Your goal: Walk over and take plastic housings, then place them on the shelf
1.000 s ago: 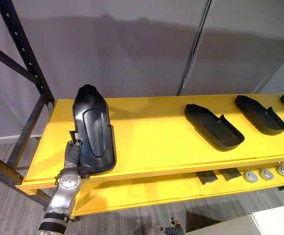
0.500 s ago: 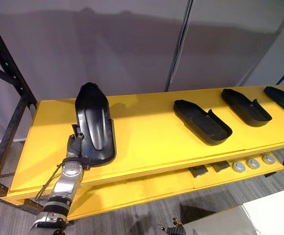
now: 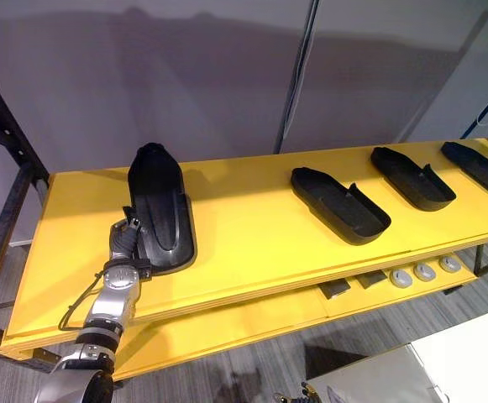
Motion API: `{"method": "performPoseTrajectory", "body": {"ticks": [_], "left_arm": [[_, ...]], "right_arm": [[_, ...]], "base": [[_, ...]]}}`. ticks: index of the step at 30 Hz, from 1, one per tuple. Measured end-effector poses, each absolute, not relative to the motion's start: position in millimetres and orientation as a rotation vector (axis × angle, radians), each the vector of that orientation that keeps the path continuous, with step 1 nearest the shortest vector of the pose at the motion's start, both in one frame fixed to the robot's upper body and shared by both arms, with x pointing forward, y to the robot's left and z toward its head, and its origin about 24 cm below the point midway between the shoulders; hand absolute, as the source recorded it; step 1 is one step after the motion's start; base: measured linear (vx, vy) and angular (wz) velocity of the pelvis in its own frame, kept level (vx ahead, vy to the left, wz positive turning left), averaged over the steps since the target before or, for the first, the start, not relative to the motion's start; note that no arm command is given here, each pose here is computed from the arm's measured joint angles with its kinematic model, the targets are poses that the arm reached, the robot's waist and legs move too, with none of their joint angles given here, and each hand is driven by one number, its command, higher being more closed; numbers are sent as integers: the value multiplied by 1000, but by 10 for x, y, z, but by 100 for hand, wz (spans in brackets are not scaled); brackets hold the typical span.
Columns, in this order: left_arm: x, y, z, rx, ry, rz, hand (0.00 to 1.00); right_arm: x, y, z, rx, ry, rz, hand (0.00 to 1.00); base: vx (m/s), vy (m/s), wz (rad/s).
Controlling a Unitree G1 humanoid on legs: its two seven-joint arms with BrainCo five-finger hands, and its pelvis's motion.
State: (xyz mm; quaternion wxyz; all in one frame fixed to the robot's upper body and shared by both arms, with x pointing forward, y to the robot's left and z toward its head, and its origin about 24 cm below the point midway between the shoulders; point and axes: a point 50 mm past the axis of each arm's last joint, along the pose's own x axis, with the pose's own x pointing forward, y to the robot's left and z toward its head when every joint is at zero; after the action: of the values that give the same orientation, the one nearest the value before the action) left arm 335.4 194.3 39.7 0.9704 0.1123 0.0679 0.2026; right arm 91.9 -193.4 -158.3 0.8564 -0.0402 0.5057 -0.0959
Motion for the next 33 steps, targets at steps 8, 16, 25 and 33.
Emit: {"method": "performPoseTrajectory", "body": {"ticks": [8, 16, 25, 33], "left_arm": [[3409, 1942, 462, 158, 126, 427, 0], [3391, 1908, 515, 50, 91, 469, 0], [3220, 1802, 695, -89, -35, 493, 0], [3104, 1689, 1315, -76, -342, 444, 0]], "right_arm": [[957, -1908, -1578, -81, 1055, -194, 0], [965, -1900, -1579, -79, 1054, -193, 0], [973, -1903, -1576, -99, 1053, -185, 0], [907, -1932, -1593, -107, 1074, -189, 0]], "base": [[4, 2, -1], [1, 1, 1], [4, 7, 3], [-9, 11, 2]]}}
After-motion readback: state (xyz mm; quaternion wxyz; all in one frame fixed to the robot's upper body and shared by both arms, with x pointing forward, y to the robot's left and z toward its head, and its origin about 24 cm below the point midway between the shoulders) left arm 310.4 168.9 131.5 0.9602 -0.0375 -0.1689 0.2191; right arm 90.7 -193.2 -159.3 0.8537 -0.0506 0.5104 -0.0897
